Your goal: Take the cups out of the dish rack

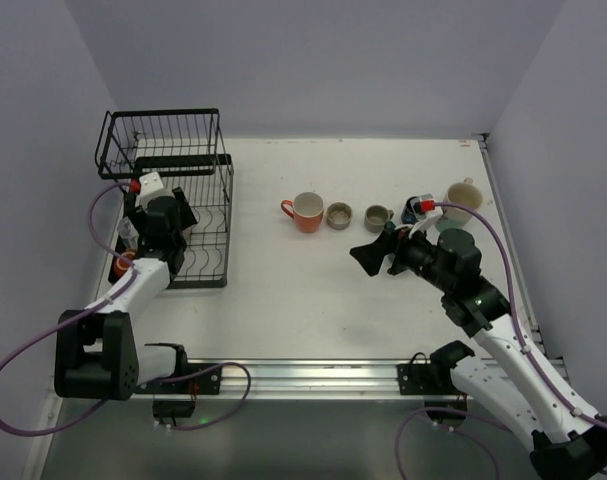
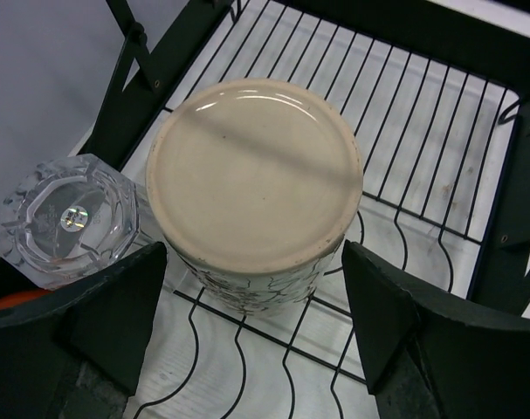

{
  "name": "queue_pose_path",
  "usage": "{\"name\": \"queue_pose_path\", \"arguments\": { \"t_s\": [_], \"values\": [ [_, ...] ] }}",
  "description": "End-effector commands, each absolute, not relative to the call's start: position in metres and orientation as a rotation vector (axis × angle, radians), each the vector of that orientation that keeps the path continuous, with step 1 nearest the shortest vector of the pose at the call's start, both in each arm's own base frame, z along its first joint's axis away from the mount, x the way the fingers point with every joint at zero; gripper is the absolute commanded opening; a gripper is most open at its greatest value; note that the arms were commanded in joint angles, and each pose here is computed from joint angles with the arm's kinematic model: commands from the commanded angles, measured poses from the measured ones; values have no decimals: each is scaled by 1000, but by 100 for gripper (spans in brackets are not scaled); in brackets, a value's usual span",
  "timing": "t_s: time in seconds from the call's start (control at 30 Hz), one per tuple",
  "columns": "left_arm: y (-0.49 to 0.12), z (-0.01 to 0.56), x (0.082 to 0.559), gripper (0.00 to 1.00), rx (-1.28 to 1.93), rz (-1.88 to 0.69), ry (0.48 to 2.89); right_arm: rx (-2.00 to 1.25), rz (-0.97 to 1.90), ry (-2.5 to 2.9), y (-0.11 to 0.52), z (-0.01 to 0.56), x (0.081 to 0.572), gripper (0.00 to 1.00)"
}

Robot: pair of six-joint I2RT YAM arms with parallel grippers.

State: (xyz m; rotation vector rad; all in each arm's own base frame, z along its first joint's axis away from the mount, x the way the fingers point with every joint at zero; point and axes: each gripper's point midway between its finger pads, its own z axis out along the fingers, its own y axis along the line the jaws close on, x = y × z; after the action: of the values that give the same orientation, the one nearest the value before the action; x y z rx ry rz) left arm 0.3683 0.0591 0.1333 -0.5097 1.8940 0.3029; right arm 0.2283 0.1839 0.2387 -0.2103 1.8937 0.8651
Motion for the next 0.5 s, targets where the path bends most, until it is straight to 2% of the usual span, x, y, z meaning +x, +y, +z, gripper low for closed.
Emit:
{"name": "queue_pose_path", "arguments": {
  "t_s": [0.0,0.03,0.1,0.47],
  "values": [
    [67,166,379,86,-528,298,1740,-258,899,1835,190,254,224,99],
    [68,165,381,94,-529,306,1745,-264,907,1837,191,254,223,99],
    [68,165,383,100,-525,308,1745,-274,915,1837,193,254,222,99],
    [65,181,394,100,-461,302,1687,-309,934,1837,199,254,219,99]
  ]
}}
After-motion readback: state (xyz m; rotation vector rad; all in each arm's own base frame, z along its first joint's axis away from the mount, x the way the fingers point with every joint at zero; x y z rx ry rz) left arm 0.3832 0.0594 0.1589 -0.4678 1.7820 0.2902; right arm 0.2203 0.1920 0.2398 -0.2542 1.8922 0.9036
